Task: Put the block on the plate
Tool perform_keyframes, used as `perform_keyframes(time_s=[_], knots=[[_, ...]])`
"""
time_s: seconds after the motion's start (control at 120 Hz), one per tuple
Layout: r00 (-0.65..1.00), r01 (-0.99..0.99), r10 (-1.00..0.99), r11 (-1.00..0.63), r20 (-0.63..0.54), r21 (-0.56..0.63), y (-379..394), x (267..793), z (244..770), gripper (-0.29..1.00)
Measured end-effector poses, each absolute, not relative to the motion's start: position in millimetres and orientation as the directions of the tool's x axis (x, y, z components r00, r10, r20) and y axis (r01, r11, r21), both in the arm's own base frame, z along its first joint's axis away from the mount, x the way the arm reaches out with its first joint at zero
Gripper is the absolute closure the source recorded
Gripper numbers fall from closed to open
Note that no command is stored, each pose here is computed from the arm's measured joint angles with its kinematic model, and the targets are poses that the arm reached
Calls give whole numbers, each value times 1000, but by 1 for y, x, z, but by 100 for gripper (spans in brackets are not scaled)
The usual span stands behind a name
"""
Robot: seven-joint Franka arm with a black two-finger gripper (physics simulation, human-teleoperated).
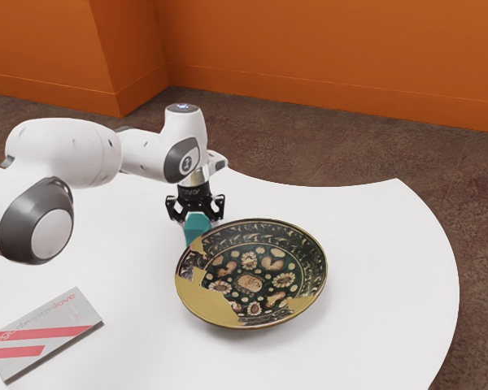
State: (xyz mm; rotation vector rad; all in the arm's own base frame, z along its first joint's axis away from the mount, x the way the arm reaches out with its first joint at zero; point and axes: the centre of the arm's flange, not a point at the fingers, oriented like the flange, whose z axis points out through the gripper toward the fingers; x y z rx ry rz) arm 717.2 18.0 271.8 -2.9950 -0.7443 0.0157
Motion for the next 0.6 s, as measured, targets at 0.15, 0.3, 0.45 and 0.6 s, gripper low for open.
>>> perform_keyframes(time_s=[0.15,0.3,0.45,0.6], knots=[[882,472,471,-881,29,-42,21,716,302,30],[880,472,471,-881,56,-12,15,702,349,30],[895,442,442,-897,49,27,-28,686,381,30],[907,421,422,-905,2,52,-82,659,387,29]])
